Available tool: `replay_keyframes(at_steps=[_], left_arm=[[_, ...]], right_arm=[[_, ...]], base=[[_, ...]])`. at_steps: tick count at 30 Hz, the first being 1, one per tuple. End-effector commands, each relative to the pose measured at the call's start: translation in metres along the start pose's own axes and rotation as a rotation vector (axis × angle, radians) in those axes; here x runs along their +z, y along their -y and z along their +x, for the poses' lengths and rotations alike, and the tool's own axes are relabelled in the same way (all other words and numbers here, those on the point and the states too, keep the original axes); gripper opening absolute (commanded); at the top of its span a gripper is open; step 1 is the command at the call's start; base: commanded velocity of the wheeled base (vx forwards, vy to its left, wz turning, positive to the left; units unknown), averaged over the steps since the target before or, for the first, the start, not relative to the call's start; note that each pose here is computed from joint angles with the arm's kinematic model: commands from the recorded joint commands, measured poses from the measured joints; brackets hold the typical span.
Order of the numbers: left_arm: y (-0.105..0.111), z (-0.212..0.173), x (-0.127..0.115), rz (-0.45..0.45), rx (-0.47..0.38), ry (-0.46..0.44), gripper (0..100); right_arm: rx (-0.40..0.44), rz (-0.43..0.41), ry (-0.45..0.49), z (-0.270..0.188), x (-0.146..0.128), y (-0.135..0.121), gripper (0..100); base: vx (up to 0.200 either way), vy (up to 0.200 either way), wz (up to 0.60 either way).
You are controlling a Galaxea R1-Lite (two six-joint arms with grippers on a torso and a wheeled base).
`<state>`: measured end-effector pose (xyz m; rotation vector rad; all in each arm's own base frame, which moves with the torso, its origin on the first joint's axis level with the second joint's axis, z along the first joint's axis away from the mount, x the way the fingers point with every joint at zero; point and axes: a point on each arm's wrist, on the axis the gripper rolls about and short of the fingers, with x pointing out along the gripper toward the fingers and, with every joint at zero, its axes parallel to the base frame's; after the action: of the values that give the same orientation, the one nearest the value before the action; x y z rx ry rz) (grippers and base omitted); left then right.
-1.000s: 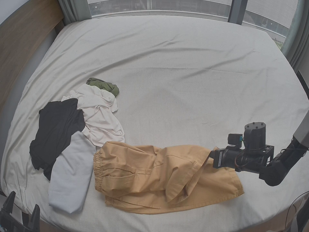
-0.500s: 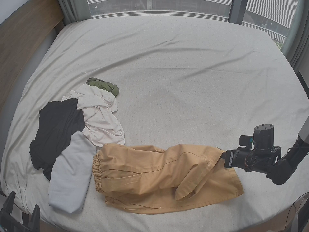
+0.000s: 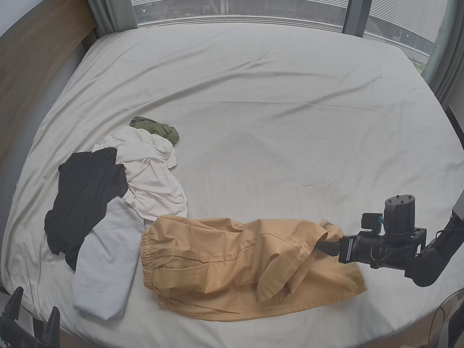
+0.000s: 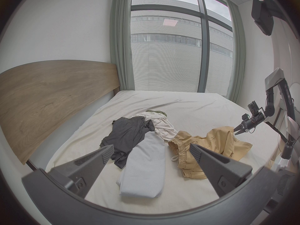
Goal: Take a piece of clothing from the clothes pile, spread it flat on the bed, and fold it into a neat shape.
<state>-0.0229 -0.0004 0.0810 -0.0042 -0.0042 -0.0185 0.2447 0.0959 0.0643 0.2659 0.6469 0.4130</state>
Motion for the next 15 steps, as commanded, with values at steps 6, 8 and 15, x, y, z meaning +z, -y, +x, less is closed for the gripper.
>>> replay_keyframes(at_steps=[6, 8, 15], left_arm=[[0.000, 0.000, -0.005, 0.000, 0.000, -0.001, 100], [0.000, 0.000, -0.005, 0.000, 0.000, -0.001, 100], [0.000, 0.000, -0.005, 0.000, 0.000, -0.001, 100]], right_arm=[[0.051, -0.008, 0.006, -0.029, -0.009, -0.015, 100], [0.050, -0.007, -0.014, -0.030, -0.015, -0.015, 100], [0.115, -0.024, -0.046, -0.028, -0.022, -0.032, 100]], base=[[0.000, 0.000, 0.00], [0.000, 0.000, 0.00], [0.000, 0.000, 0.00]])
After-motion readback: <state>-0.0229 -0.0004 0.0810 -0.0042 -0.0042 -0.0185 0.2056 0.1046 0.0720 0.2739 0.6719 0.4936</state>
